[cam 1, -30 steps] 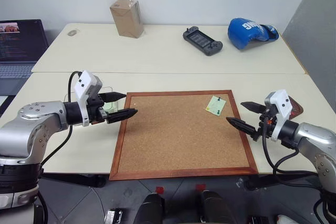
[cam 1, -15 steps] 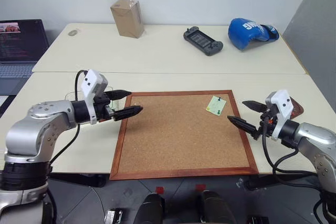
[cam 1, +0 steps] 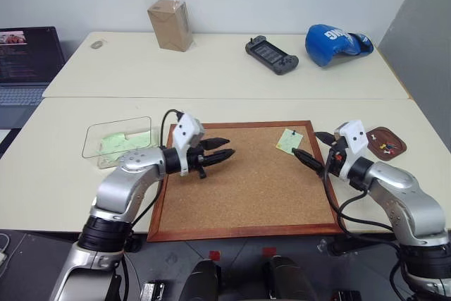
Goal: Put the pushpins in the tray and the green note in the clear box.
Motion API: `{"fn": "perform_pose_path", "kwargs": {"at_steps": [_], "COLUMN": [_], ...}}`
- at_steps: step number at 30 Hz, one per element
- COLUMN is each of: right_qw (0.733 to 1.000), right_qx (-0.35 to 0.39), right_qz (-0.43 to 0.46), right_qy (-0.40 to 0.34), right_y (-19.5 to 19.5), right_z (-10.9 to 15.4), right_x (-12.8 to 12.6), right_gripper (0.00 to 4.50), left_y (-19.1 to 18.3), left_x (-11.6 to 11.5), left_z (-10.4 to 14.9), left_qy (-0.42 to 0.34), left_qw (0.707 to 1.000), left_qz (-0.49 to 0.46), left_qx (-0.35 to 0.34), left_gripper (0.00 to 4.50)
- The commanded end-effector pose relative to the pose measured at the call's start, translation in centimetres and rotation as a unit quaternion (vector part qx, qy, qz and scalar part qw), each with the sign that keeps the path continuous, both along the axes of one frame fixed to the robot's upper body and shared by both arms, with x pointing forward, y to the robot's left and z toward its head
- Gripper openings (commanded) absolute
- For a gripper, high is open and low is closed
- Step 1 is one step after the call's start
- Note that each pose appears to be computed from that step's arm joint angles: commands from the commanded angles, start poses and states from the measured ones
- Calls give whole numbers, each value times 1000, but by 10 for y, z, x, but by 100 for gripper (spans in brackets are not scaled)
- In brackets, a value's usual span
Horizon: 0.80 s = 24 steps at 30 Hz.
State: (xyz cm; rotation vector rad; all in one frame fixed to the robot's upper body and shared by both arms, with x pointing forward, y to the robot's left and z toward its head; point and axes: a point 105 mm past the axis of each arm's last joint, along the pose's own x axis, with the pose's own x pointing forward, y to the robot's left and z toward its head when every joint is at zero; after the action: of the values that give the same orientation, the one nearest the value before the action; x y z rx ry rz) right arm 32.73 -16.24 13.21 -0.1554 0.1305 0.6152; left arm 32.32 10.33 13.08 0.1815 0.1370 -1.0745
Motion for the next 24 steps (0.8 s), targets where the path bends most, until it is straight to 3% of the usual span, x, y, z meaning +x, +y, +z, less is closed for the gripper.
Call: {"fn": "perform_pose_path", "kwargs": {"at_steps": [1,5,15,23,24], "right_qw": [999,999,998,999,999], "right_qx": [-1,5,15,12,12], "right_qz": [-13,-23,-51,-47,-45], "right_qy": [-34,-34,-22,-23,-21], "right_y": [3,6,9,14,14], "right_z": [11,9,-2,-6,-7], "right_x": [13,24,55,71,72], "right_gripper": [450,450,450,450,432], "left_y": [-12,-19,-24,-30,-30], "left_x": [6,8,11,13,13], "left_z": [8,2,-48,-44,-42], "left_qy": [-33,-28,25,16,15], "left_qw": [999,999,997,997,997], "left_qz": [-15,-19,-18,-25,-25], "left_qx": [6,11,65,67,66], "left_gripper": [70,2,2,2,0]}}
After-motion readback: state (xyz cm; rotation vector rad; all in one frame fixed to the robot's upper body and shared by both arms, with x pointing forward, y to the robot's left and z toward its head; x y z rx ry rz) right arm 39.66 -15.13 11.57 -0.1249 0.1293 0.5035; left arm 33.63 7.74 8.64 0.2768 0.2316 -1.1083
